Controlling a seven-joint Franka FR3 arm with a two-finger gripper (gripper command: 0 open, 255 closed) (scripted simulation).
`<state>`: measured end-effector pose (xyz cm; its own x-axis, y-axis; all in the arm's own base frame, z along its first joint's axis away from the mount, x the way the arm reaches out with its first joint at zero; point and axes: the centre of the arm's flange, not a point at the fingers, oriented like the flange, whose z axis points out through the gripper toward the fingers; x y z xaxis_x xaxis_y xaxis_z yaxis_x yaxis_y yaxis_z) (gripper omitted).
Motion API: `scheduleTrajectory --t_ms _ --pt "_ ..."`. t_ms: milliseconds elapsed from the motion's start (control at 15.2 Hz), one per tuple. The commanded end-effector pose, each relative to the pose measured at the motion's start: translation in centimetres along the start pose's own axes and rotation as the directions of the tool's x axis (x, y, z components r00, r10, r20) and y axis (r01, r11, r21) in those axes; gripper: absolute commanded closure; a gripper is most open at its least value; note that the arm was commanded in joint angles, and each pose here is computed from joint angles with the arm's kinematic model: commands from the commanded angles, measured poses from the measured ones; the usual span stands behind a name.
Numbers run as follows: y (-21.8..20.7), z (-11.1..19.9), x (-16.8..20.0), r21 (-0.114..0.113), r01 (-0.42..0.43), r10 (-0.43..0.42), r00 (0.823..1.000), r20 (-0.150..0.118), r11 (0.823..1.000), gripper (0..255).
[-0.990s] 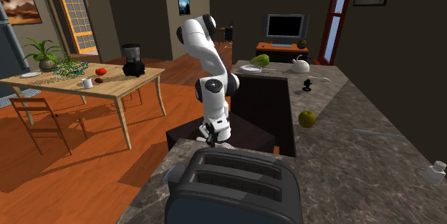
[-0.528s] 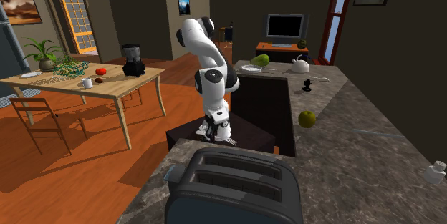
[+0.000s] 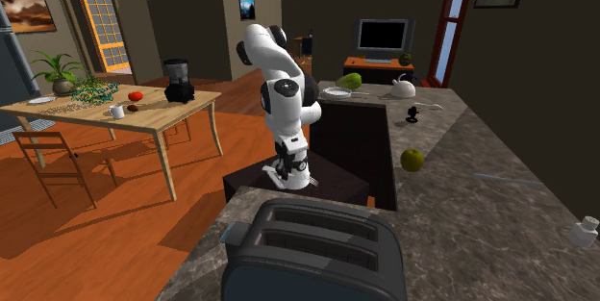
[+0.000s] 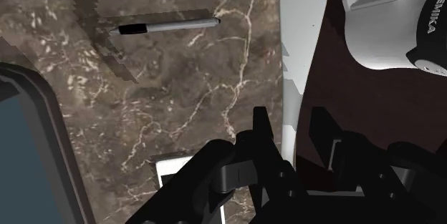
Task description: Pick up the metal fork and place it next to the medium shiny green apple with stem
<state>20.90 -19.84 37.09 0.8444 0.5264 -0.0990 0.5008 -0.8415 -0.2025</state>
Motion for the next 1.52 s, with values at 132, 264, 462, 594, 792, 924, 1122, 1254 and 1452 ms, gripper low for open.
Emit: scheduleTrajectory --t_ms 132,264,462,594,792,924,1122,1254,1452 --pt "-0.4 -2.1 -0.2 0.0 0.0 0.0 1.0 0.0 1.0 255" --pt "-0.6 -3.2 -0.3 0.0 0.0 0.0 1.0 0.0 1.0 255" --pt "-0.9 -4.7 -0.5 0.0 0.0 0.0 1.0 0.0 1.0 255" --pt "-1.1 -5.6 -0.6 0.0 0.0 0.0 1.0 0.0 1.0 255" --pt "-3.9 -5.4 2.3 0.0 0.0 0.0 1.0 0.0 1.0 255" --pt "-5.8 -5.2 4.1 0.0 0.0 0.0 1.0 0.0 1.0 255" --pt "-8.5 -4.9 7.0 0.0 0.0 0.0 1.0 0.0 1.0 255" --pt "-10.4 -4.7 8.8 0.0 0.0 0.0 1.0 0.0 1.0 255" --pt "-13.1 -4.4 11.7 0.0 0.0 0.0 1.0 0.0 1.0 255"
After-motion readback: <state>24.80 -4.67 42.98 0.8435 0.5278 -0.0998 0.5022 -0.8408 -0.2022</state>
